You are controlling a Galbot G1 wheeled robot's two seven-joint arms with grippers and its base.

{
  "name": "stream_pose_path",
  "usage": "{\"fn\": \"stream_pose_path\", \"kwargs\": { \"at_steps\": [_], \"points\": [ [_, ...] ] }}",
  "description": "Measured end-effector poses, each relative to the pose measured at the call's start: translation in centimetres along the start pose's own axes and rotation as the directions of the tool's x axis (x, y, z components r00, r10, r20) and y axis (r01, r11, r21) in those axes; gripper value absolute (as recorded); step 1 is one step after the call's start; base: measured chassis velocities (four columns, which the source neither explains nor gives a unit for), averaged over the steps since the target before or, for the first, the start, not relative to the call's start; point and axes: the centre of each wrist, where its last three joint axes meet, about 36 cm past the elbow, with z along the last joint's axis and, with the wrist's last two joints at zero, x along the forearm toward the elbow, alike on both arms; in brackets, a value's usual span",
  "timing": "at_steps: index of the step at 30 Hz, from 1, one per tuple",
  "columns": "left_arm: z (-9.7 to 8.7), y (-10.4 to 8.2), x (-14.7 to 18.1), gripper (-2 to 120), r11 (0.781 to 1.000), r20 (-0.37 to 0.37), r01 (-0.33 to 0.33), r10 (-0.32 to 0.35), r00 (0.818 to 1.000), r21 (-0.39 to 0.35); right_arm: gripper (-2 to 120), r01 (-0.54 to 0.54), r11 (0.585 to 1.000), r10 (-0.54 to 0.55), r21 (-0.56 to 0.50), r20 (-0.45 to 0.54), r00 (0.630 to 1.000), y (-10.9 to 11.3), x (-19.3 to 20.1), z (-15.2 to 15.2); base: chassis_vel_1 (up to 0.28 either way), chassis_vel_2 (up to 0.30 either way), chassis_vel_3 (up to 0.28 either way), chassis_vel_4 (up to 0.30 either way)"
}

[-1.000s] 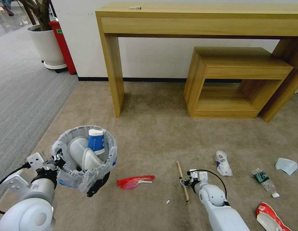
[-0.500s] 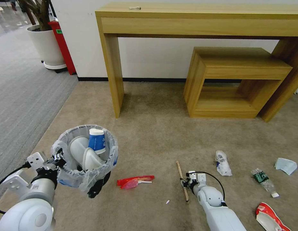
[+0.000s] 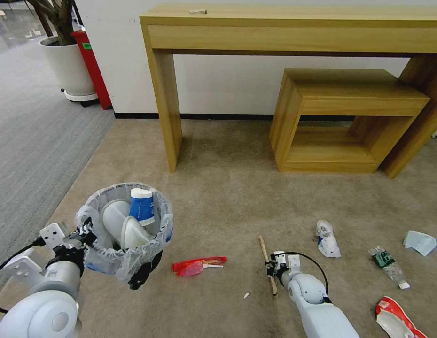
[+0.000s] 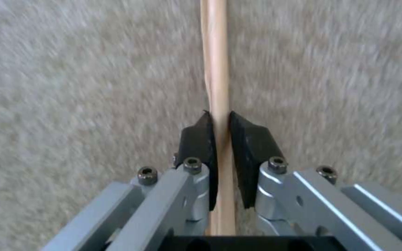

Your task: Pick up the trash bin and place the garbage on the floor into it.

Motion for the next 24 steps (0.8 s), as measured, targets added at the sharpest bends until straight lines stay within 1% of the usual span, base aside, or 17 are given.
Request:
{"fn": "stream_pose_path", "kwargs": {
  "at_steps": [1, 2, 3, 4, 5, 7, 9, 12, 15, 17, 18, 21, 22, 23, 24],
  "points": [
    [0.0, 0.0, 0.0, 3, 1.0, -0.001, 0.0, 0.0, 1.0, 0.0, 10, 0.004, 1.0, -0.004, 0.004, 0.029, 1.0, 0.1, 0.3, -0.1, 0.0, 0.0, 0.0, 0.0],
    [0.1, 0.0, 0.0, 3, 1.0, -0.003, 0.0, 0.0, 1.0, 0.0, 3, 0.017, 1.0, -0.017, 0.003, 0.08, 0.997, 0.2, 0.8, -0.3, 0.0, 0.0, 0.0, 0.0],
    [0.1, 0.0, 0.0, 3, 1.0, -0.003, 0.0, 0.0, 1.0, 0.0, 3, 0.017, 1.0, -0.017, 0.003, 0.08, 0.997, 0.2, 0.8, -0.3, 0.0, 0.0, 0.0, 0.0],
    [0.1, 0.0, -0.1, 3, 1.0, -0.005, 0.0, 0.0, 1.0, -0.001, 0, 0.038, 0.999, -0.038, 0.0, 0.141, 0.989, 0.4, 1.5, -0.7, 0.0, 0.0, 0.0, 0.0],
    [0.2, 0.0, -0.1, 3, 1.0, -0.007, 0.001, -0.001, 1.0, -0.001, 0, 0.068, 0.998, -0.065, -0.007, 0.203, 0.977, 0.7, 2.4, -1.3, 0.0, 0.0, 0.0, 0.0],
    [0.3, 0.0, -0.2, 3, 1.0, -0.008, 0.001, -0.001, 1.0, -0.002, 0, 0.079, 0.997, -0.075, -0.008, 0.221, 0.972, 0.8, 2.8, -1.6, 0.0, 0.0, 0.0, 0.0],
    [0.4, -0.2, -0.2, 3, 1.0, -0.01, -0.001, 0.001, 1.0, 0.0, 0, 0.109, 0.994, -0.103, -0.007, 0.259, 0.96, 1.1, 4.2, -2.7, 0.0, 0.0, 0.0, 0.0],
    [0.5, -0.3, -0.2, 3, 1.0, -0.011, -0.003, 0.003, 1.0, 0.001, 0, 0.117, 0.993, -0.113, -0.001, 0.256, 0.96, 1.1, 4.8, -3.1, 0.0, 0.0, 0.0, 0.0],
    [0.5, -0.4, -0.1, 3, 1.0, -0.011, -0.004, 0.004, 1.0, -0.001, 1, 0.116, 0.993, -0.112, -0.003, 0.232, 0.966, 0.9, 4.2, -2.5, 0.0, 0.0, 0.0, 0.0],
    [0.5, -0.2, 0.0, 3, 1.0, -0.012, 0.001, -0.001, 1.0, -0.005, 9, 0.1, 0.995, -0.1, 0.007, 0.197, 0.975, 0.8, 3.0, -1.7, 0.0, 0.0, 0.0, 0.0],
    [0.5, -0.2, 0.0, 3, 1.0, -0.012, 0.001, -0.001, 1.0, -0.005, 9, 0.1, 0.995, -0.1, 0.007, 0.197, 0.975, 0.8, 3.0, -1.7, 0.0, 0.0, 0.0, 0.0],
    [0.5, -0.1, 0.0, 3, 1.0, -0.011, 0.006, -0.006, 1.0, -0.008, 23, 0.053, 0.998, -0.055, 0.017, 0.138, 0.989, 0.9, 1.7, -1.0, 0.0, 0.0, 0.0, 0.0],
    [0.5, 0.0, 0.0, 3, 1.0, -0.012, 0.006, -0.006, 1.0, -0.009, 26, 0.044, 0.999, -0.046, 0.022, 0.129, 0.991, 0.9, 1.5, -0.9, 0.0, 0.0, 0.0, 0.0],
    [0.5, 0.0, 0.0, 3, 1.0, -0.012, 0.006, -0.006, 1.0, -0.009, 26, 0.044, 0.999, -0.046, 0.022, 0.129, 0.991, 0.9, 1.5, -0.9, 0.0, 0.0, 0.0, 0.0],
    [0.5, 0.0, 0.0, 3, 1.0, -0.012, 0.006, -0.006, 1.0, -0.008, 32, 0.038, 0.999, -0.041, 0.025, 0.123, 0.991, 0.9, 1.3, -0.8, 0.0, 0.0, 0.0, 0.0]
  ]
}}
